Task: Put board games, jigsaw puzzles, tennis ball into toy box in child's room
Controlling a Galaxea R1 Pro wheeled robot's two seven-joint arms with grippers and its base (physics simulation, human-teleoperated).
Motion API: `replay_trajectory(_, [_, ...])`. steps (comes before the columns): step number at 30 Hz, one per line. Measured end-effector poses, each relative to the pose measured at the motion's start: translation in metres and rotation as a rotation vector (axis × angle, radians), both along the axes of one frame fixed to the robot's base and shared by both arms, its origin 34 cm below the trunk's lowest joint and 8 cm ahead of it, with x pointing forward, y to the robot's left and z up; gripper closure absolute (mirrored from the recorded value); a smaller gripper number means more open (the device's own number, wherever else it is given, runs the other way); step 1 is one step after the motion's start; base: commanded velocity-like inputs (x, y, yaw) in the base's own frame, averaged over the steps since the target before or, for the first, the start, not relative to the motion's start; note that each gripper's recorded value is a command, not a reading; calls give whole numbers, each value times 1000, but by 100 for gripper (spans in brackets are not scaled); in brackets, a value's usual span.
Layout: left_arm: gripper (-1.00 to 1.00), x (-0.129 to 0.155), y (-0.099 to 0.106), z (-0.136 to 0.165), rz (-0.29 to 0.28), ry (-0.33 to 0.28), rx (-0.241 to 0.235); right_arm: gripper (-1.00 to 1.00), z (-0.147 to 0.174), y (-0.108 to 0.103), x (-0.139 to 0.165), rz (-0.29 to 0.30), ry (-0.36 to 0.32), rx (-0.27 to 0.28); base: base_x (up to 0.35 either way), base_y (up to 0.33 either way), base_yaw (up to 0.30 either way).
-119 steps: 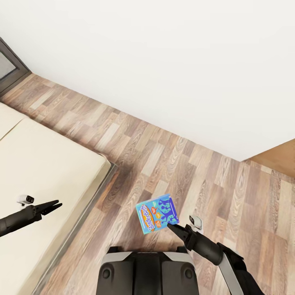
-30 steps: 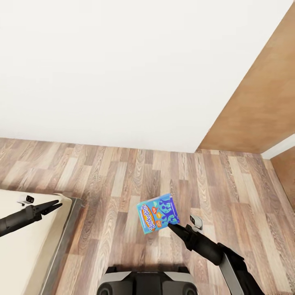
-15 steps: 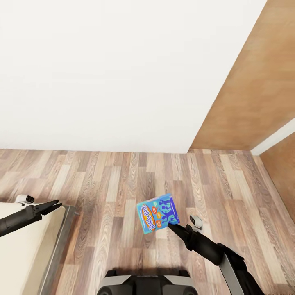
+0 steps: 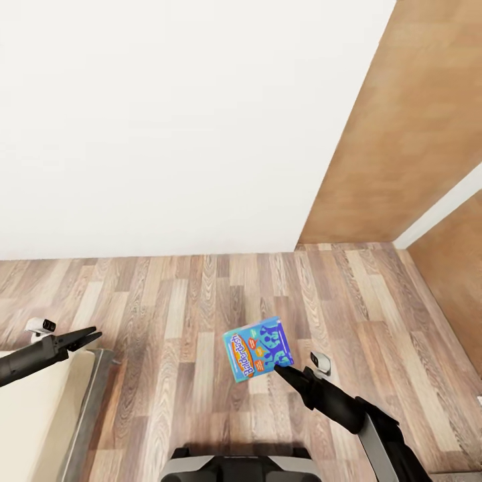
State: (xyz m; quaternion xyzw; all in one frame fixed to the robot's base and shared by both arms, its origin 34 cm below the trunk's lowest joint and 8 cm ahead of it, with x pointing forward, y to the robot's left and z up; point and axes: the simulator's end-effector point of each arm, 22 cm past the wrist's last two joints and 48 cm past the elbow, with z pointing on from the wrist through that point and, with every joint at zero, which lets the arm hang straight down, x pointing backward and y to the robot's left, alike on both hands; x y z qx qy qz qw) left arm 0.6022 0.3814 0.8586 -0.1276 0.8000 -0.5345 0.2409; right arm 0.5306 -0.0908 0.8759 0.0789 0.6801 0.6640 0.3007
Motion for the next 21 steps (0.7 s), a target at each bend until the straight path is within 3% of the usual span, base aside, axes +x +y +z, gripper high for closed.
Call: replay_trajectory(21, [-100,4,0,16,-1,-32,0,100,14,0,4,0,-33,1,0,0,-154])
